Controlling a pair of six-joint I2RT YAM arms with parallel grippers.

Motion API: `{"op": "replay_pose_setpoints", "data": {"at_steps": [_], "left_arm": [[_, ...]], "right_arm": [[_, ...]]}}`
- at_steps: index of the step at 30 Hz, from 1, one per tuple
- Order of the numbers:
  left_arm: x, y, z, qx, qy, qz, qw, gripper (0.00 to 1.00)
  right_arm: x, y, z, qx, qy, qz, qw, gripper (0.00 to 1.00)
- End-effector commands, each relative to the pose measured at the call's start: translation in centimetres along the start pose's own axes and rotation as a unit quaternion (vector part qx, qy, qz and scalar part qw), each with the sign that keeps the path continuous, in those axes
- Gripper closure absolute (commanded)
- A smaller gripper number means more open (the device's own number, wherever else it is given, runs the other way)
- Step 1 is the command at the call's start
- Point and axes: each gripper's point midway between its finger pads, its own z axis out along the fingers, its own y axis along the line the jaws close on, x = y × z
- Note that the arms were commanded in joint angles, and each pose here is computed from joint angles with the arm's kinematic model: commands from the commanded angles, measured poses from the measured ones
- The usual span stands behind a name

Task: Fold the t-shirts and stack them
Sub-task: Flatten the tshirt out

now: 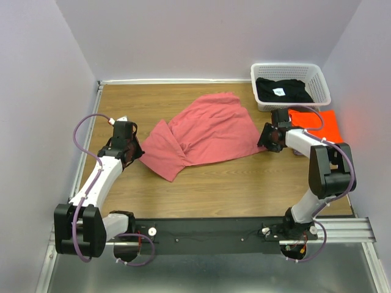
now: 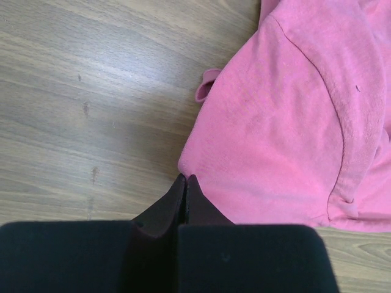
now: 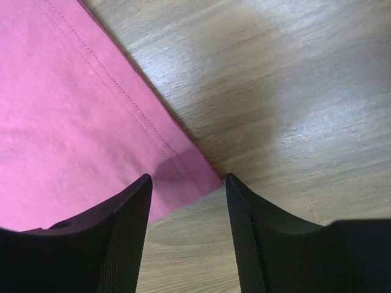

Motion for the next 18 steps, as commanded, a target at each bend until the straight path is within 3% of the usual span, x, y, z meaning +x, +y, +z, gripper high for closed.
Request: {"op": "replay_pose_setpoints", "data": {"at_steps": [1, 12, 18], "left_arm": [[-0.8, -0.5, -0.8, 0.007, -0.012, -0.001, 1.0, 1.0], [-1.4, -0.7, -0.8, 0.011, -0.021, -0.001, 1.0, 1.0], [-1.9, -1.0, -0.7, 0.013, -0.028, -0.001, 1.0, 1.0]], "right_arm": [[4.4, -1.0, 1.5, 0.008, 0.079, -0.007, 0.997, 0.42], [7.0, -2.4, 2.2, 0.031, 0.127, -0.023, 0.991, 0.47], [8.0, -2.2, 2.3, 0.021, 0.147, -0.026, 0.989, 0.62]]}}
